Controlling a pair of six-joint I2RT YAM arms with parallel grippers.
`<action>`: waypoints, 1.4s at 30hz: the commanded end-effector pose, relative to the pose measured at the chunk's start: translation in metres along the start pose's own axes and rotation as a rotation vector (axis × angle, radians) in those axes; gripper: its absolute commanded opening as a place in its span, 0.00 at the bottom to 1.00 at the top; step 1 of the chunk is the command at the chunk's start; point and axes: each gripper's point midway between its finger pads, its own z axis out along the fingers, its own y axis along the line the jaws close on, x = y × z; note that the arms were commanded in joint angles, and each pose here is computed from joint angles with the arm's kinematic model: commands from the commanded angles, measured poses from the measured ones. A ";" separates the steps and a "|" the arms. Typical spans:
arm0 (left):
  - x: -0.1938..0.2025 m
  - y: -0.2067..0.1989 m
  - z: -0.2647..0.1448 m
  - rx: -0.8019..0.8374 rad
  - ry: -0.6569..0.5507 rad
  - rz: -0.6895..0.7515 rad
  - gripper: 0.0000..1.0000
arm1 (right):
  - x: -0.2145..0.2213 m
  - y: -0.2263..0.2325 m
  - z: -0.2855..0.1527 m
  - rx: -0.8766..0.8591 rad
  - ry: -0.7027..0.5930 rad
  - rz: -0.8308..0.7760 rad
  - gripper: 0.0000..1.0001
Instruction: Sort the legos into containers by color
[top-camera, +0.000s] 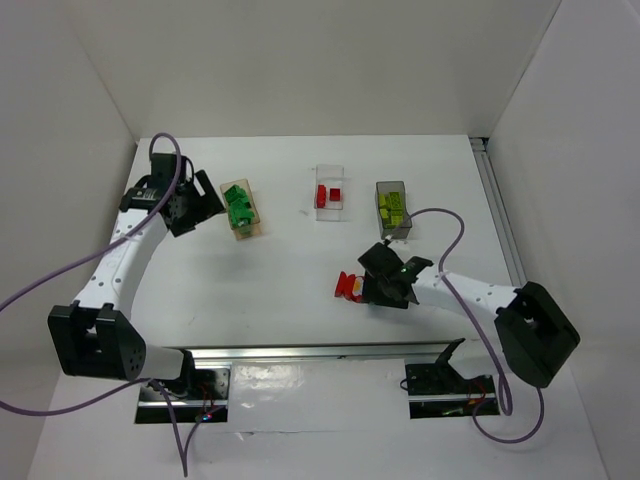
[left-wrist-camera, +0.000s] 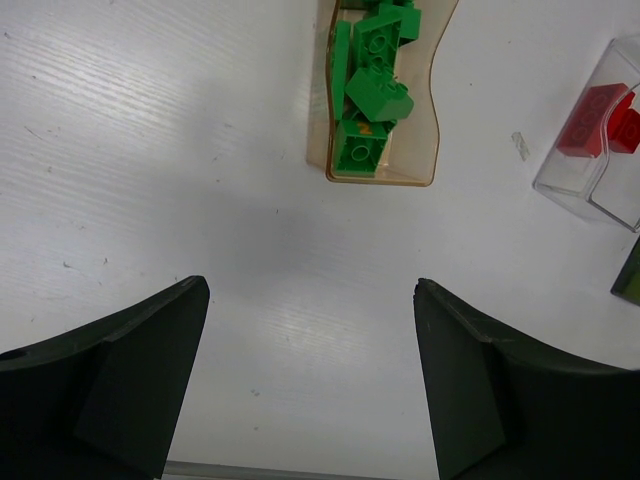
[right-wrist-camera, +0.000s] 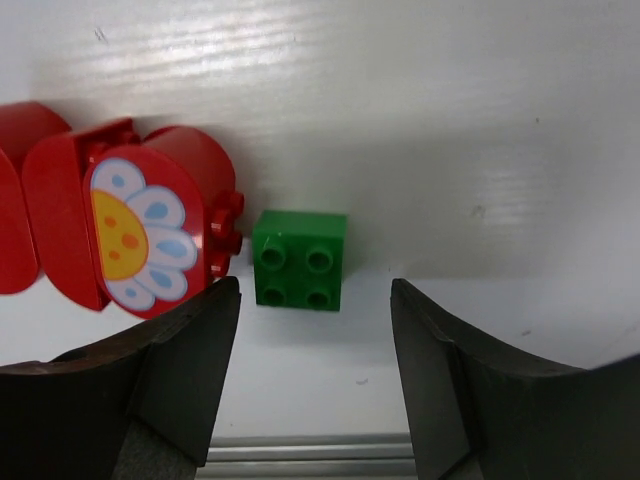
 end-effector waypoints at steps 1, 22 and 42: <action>-0.017 -0.011 -0.006 0.027 -0.049 0.009 0.93 | -0.015 0.007 0.010 -0.048 -0.037 -0.008 0.69; -0.029 0.017 -0.005 -0.016 0.003 -0.103 0.93 | -0.176 0.217 -0.076 -0.448 -0.405 -0.277 0.27; -0.037 0.065 -0.032 -0.020 -0.014 -0.214 0.93 | -0.206 0.395 -0.015 -0.697 -0.495 -0.491 0.33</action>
